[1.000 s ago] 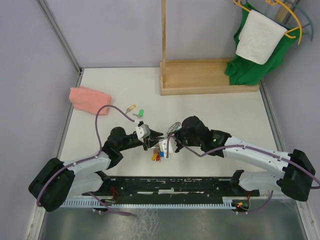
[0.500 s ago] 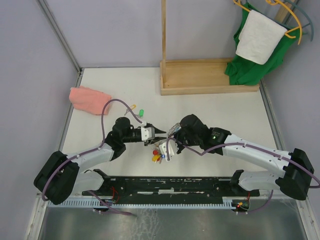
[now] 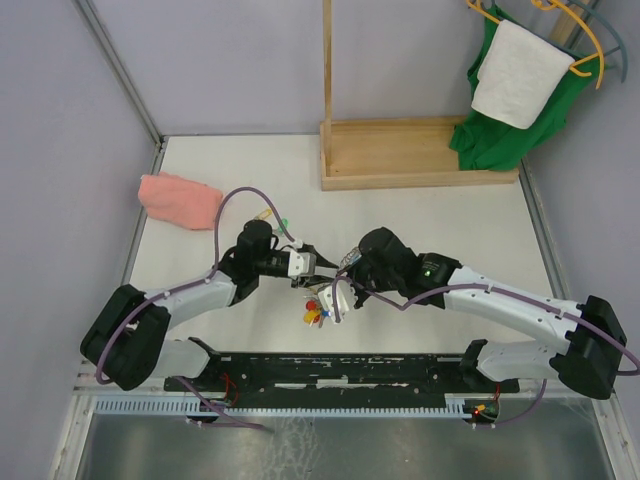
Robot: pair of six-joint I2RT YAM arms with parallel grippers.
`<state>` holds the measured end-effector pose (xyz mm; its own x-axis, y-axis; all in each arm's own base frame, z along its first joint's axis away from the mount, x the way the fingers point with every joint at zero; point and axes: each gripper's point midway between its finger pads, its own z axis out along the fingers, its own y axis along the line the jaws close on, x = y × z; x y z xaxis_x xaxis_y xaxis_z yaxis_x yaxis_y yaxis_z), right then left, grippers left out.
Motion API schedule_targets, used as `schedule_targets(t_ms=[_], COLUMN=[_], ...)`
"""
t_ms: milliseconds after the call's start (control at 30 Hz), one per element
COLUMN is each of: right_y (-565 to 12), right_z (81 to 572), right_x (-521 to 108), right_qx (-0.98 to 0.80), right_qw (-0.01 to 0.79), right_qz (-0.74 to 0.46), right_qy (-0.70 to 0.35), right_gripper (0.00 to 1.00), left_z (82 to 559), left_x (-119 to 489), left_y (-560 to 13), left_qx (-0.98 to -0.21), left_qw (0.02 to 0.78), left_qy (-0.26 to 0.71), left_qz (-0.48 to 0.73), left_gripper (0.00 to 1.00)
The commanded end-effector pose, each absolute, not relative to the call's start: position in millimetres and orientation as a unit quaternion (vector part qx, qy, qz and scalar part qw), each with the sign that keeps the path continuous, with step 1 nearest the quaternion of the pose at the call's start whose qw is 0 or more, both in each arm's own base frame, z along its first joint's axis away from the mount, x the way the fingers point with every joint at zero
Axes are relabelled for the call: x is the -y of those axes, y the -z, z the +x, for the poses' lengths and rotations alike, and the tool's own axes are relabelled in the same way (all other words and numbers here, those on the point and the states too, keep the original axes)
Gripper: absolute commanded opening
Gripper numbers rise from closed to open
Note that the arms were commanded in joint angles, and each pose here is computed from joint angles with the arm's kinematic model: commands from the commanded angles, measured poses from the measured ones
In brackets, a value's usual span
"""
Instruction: Put the keys on the keyring
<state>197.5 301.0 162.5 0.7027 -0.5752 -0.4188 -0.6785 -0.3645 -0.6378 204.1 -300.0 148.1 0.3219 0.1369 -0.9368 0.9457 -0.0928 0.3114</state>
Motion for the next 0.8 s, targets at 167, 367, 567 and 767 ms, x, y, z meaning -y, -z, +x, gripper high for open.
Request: schedule_targets(t_ms=[167, 367, 567, 767], right_y=[-200, -200, -201, -197], right_z=[205, 206, 211, 210], right_x=[-318, -318, -309, -297], right_qx=[-0.353, -0.354, -0.369, -0.392], right_qw=[0.462, 0.459, 0.459, 0.460], right_qz=[-0.812, -0.813, -0.807, -0.796], right_qy=[-0.056, -0.055, -0.034, -0.027], right_gripper=[0.01, 0.01, 0.01, 0.01], left_z=[203, 204, 205, 205], left_x=[307, 309, 305, 303], left_y=[-150, -145, -143, -145], left_qx=[-0.408, -0.418, -0.436, -0.448], left_qw=[0.494, 0.482, 0.474, 0.471], left_qy=[0.413, 0.423, 0.417, 0.421], left_qz=[0.647, 0.643, 0.641, 0.632], left_gripper=[0.38, 0.34, 0.20, 0.03])
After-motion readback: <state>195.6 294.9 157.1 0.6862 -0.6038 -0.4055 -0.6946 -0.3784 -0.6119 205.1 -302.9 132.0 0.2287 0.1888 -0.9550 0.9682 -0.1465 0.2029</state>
